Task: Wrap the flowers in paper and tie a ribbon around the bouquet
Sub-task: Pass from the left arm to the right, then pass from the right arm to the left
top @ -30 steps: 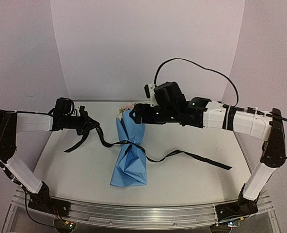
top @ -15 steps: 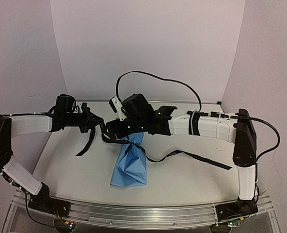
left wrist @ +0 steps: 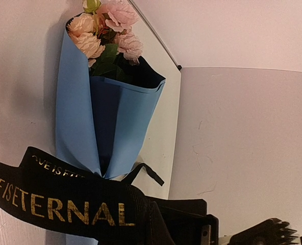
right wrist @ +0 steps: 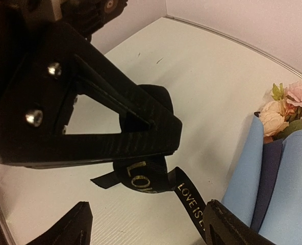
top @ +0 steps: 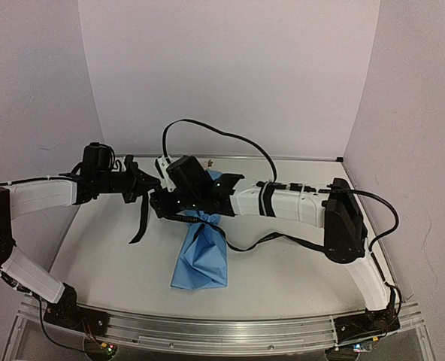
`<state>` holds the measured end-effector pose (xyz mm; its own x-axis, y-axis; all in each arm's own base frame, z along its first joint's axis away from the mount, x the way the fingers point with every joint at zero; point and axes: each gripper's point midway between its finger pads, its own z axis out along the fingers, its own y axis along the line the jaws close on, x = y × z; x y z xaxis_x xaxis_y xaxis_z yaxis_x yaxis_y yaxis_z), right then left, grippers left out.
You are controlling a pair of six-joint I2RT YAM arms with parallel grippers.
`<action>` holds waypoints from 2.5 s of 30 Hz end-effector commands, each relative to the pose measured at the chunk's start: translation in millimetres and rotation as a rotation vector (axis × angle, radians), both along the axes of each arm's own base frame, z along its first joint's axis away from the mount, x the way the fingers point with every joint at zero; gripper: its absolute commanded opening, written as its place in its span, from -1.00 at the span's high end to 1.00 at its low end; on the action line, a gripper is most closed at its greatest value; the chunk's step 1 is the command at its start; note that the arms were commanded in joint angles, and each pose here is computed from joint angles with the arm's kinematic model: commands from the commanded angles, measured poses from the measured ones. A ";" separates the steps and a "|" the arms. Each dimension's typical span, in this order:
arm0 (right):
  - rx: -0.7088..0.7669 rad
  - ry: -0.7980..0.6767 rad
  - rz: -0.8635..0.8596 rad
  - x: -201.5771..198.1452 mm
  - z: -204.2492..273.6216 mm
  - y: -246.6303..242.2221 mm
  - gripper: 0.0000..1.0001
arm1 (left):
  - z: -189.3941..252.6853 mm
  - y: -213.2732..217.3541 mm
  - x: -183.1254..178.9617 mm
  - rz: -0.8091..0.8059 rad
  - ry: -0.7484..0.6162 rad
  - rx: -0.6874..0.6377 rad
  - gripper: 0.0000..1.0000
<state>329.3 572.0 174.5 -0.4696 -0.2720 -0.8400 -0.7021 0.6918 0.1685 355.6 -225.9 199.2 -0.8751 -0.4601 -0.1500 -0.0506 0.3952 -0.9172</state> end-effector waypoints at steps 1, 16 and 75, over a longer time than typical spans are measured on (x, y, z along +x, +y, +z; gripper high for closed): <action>0.024 -0.046 -0.037 5.4 5.6 12.8 -0.55 | 31.0 0.0 -2.0 0.006 -0.071 -0.028 1.00; 0.060 -0.097 -0.130 21.3 25.6 12.3 0.17 | 28.3 12.8 -20.0 0.031 -0.056 0.032 1.00; -0.117 -0.051 0.024 -32.6 67.8 -61.3 1.00 | 22.3 -55.0 -41.7 -0.405 -0.718 0.353 -0.01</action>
<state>295.0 510.5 194.0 -0.4588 -0.4415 -0.7710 -0.7200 0.6932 0.0315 309.1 -265.1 198.1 -0.6651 0.0074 -0.7467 0.6198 0.5632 -0.5464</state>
